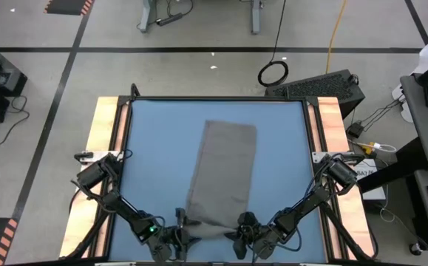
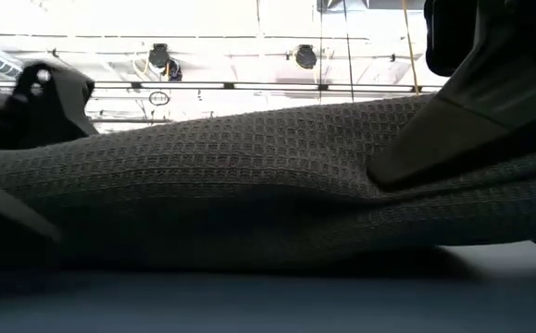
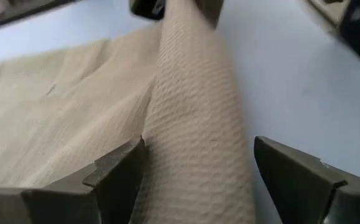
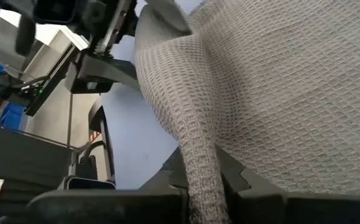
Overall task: Roll towel
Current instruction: Roll the gray towel
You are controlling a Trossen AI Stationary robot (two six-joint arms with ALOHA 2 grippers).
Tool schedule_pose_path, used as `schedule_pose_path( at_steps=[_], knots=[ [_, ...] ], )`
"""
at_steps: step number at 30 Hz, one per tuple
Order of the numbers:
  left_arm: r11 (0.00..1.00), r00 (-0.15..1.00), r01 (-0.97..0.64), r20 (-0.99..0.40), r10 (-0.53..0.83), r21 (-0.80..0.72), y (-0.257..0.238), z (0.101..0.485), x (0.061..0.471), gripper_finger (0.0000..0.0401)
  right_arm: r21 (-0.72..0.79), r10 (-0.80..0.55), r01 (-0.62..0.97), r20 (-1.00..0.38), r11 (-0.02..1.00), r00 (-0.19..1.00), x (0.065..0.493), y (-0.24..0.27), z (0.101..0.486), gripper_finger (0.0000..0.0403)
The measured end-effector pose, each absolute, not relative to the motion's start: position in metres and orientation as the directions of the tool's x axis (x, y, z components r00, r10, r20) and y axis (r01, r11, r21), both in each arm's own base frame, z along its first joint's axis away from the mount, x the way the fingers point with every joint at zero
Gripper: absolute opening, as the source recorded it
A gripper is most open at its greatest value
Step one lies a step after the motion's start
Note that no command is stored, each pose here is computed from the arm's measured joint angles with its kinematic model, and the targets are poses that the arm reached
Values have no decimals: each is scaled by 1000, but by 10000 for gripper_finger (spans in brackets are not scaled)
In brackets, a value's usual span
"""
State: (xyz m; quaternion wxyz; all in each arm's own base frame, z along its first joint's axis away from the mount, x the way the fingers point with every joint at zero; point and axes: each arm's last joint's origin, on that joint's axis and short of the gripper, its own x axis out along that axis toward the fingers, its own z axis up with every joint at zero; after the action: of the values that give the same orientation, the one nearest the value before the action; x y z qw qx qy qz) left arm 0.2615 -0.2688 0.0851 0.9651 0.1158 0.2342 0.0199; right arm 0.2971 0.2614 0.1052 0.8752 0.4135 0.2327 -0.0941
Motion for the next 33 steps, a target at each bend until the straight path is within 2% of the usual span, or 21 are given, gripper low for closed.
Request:
schedule_pose_path(
  at_steps=[3, 6, 10, 13, 15, 20, 25, 28, 33],
  knots=[
    [979, 872, -35, -472, 127, 201, -261, 82, 266, 297, 684, 30, 358, -486, 636, 874, 297, 261, 105, 18],
    [988, 848, -63, -514, 129, 143, -252, 79, 271, 258, 662, 32, 343, -485, 666, 874, 297, 262, 105, 20],
    [999, 817, -32, -575, 44, 31, -247, 80, 279, 151, 572, 32, 286, -481, 769, 876, 297, 262, 106, 44],
    [1000, 802, 2, -598, -1, 0, -246, 80, 281, 56, 479, 37, 226, -479, 848, 877, 295, 264, 106, 83],
    [1000, 795, 8, -606, -19, -21, -245, 81, 281, 19, 407, 42, 179, -478, 896, 877, 293, 266, 110, 116],
    [991, 764, -6, -640, -81, -133, -238, 89, 286, 36, 149, -14, 86, -429, 985, 903, 283, 269, 134, 201],
    [969, 724, 26, -664, -187, -245, -226, 98, 297, 28, -54, -18, -2, -375, 999, 927, 271, 278, 152, 278],
    [945, 687, 38, -679, -261, -324, -217, 99, 305, 20, -86, -2, -34, -389, 996, 921, 265, 284, 147, 311],
    [914, 650, 38, -685, -330, -403, -209, 99, 312, 22, -11, 4, -10, -431, 1000, 902, 257, 292, 123, 339]
  ],
)
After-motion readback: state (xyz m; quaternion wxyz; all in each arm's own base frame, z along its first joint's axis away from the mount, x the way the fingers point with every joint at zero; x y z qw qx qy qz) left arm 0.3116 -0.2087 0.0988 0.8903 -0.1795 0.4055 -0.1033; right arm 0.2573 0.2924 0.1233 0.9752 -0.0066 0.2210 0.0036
